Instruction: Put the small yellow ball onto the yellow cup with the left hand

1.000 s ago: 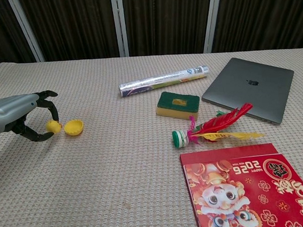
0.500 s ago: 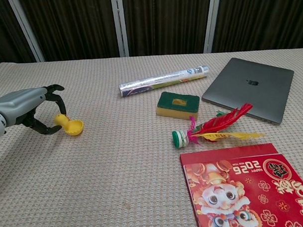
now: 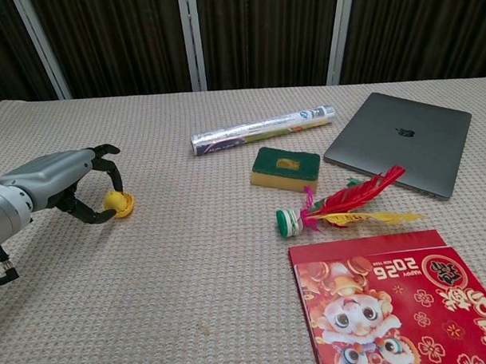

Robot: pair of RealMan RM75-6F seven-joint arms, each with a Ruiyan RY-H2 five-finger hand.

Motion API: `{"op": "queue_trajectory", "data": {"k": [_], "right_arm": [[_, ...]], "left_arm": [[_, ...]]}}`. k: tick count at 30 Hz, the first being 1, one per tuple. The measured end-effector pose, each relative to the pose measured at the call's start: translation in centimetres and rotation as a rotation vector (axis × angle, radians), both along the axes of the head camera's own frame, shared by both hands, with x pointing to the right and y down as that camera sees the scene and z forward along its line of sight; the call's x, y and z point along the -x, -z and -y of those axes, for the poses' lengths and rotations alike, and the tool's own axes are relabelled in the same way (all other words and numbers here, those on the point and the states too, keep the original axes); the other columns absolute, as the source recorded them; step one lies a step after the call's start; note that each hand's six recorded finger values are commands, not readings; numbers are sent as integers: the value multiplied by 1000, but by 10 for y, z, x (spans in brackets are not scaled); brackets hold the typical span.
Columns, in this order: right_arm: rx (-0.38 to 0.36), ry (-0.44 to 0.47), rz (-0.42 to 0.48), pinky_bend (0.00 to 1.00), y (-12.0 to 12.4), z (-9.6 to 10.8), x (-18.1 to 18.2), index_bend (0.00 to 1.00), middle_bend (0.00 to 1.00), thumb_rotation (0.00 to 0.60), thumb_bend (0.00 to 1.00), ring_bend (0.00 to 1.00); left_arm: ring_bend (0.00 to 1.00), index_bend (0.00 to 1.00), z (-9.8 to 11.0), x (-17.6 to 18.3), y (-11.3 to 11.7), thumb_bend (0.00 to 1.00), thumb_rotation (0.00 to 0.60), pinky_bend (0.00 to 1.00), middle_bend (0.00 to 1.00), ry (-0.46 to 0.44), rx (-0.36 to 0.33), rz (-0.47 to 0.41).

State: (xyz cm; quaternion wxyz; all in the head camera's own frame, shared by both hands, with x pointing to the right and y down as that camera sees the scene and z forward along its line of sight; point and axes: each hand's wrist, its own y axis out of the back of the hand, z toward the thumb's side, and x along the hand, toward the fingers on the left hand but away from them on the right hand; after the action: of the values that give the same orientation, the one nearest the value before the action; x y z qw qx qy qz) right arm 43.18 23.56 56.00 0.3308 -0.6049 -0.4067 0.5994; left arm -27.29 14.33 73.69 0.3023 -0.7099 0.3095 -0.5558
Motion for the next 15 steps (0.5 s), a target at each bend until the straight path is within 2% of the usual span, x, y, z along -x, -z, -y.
{"op": "queue_trajectory", "data": {"k": [8,12,15], "right_arm": [[1,-2,2,0,0,0,0,325,0,600,0,0],[1,-2,2,0,0,0,0,325,0,600,0,0],[0,-2,1,0,0,0,0,325,0,600,0,0]], "left_arm": [[0,478,2,-4,-1,375,600,0,0,2,-4,-4],[0,445,2,-5,-1,373,600,0,0,-2,-5,-3],[0,435,1,-6,-2,344,600,0,0,-4,-5,-4]]}}
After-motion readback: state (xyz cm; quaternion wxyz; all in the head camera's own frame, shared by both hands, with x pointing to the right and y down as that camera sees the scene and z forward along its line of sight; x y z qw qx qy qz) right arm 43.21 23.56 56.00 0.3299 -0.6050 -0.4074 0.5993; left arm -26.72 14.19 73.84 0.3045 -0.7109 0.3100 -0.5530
